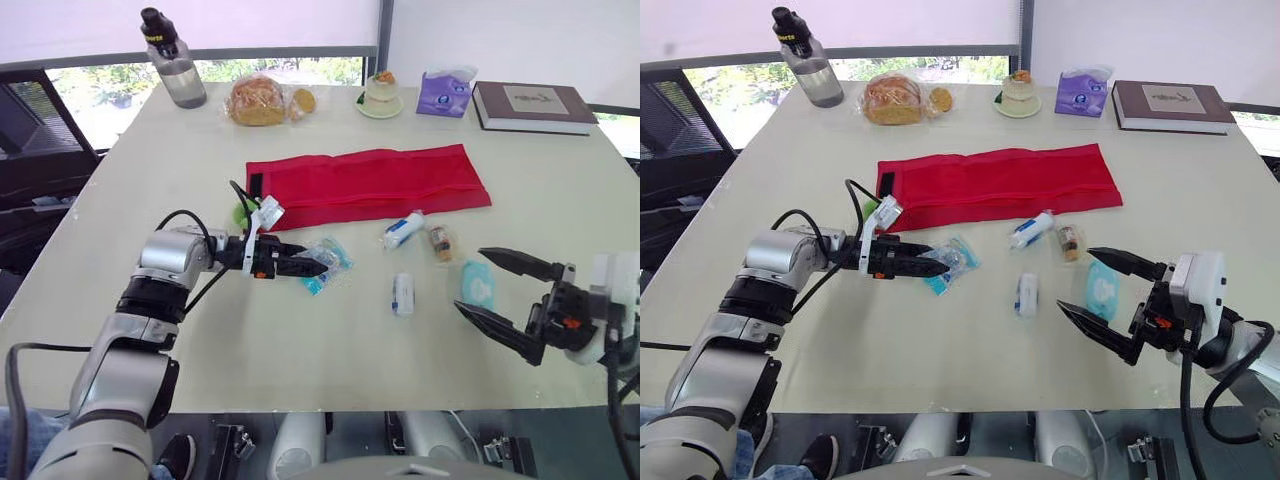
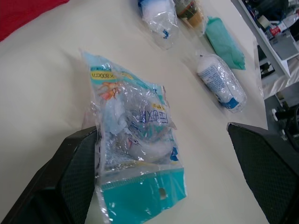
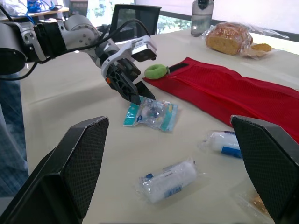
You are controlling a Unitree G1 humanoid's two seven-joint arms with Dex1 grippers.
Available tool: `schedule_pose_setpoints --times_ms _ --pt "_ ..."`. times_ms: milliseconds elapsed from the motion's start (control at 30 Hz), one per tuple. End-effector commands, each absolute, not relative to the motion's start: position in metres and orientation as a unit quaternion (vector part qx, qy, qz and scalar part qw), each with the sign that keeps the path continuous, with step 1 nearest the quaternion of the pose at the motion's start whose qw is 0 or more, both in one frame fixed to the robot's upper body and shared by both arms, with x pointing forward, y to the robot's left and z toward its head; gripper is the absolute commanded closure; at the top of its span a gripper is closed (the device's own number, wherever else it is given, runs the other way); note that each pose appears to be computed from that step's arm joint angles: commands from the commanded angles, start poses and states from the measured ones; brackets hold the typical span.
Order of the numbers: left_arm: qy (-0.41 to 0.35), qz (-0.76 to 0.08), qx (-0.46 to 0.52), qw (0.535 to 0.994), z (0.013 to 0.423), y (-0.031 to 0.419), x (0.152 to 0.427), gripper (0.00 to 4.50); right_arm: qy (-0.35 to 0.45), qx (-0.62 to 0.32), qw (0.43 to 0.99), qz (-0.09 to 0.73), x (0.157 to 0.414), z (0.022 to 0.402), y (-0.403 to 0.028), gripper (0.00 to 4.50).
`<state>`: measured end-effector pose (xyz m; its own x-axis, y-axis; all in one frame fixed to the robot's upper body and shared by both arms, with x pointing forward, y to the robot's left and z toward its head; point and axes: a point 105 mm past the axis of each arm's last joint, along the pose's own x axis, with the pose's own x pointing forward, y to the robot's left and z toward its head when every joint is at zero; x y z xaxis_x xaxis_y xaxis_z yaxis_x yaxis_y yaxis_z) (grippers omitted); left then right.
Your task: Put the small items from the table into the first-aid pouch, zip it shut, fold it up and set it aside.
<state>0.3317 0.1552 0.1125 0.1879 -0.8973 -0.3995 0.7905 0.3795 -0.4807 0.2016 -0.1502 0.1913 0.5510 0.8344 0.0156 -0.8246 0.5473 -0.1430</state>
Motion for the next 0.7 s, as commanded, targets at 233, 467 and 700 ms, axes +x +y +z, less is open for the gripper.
schedule_pose_setpoints --times_ms 233,467,700 --pt "0.322 -0.539 -0.115 0.77 0.104 0.157 0.329 3.25 -0.051 -0.084 0.87 0.483 0.205 0.199 -0.145 0.0" --pt "0.311 -0.524 -0.131 0.782 0.103 0.161 0.324 4.47 -0.049 -0.082 0.865 0.493 0.209 0.199 -0.14 0.0" --pt "0.262 -0.528 -0.173 0.789 0.134 0.153 0.321 4.47 -0.049 -0.046 0.884 0.463 0.222 0.2 -0.13 0.0"
